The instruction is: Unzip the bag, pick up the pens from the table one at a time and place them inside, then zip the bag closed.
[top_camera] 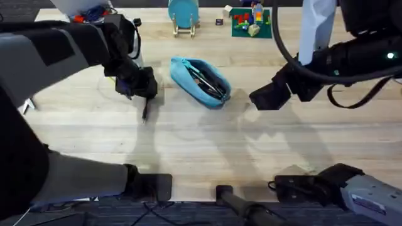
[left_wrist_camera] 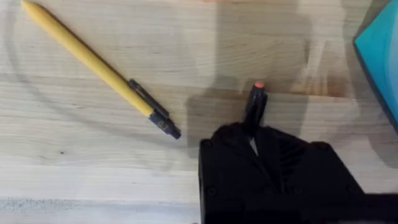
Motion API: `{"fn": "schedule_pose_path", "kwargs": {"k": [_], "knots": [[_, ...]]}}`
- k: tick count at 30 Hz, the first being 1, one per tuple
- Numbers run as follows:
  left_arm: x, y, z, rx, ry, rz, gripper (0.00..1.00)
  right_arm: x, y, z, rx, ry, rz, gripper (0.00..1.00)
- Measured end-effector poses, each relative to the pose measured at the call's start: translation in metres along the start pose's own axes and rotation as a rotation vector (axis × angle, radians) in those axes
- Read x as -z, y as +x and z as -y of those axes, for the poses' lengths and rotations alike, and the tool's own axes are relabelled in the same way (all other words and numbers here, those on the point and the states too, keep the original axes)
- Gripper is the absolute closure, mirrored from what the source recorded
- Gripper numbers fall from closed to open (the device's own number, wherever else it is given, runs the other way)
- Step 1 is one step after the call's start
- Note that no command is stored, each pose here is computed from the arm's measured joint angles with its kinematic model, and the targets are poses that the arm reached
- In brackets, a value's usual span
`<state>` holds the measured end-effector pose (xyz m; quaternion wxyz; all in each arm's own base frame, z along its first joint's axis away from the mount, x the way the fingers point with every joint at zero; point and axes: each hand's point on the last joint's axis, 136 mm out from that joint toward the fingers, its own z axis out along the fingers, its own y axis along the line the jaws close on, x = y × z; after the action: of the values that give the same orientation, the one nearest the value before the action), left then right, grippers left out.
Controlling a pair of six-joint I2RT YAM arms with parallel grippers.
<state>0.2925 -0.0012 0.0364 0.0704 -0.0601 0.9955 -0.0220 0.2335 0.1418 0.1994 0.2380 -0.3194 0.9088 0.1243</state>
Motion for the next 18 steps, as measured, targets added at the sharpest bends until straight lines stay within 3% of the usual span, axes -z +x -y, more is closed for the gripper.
{"fn": "schedule_pose_path", "kwargs": {"k": [6,13,18], "knots": [[0.01,0.0,0.011,-0.001,0.064,0.007,0.958,0.0,0.0,0.0,0.0,0.0,0.0,0.003],[0.075,-0.027,0.026,-0.022,0.139,0.185,0.958,0.0,0.0,0.0,0.0,0.0,0.0,0.003],[0.11,-0.026,0.037,-0.1,0.15,0.228,0.958,0.0,0.0,0.0,0.0,-0.001,0.0,0.003]]}}
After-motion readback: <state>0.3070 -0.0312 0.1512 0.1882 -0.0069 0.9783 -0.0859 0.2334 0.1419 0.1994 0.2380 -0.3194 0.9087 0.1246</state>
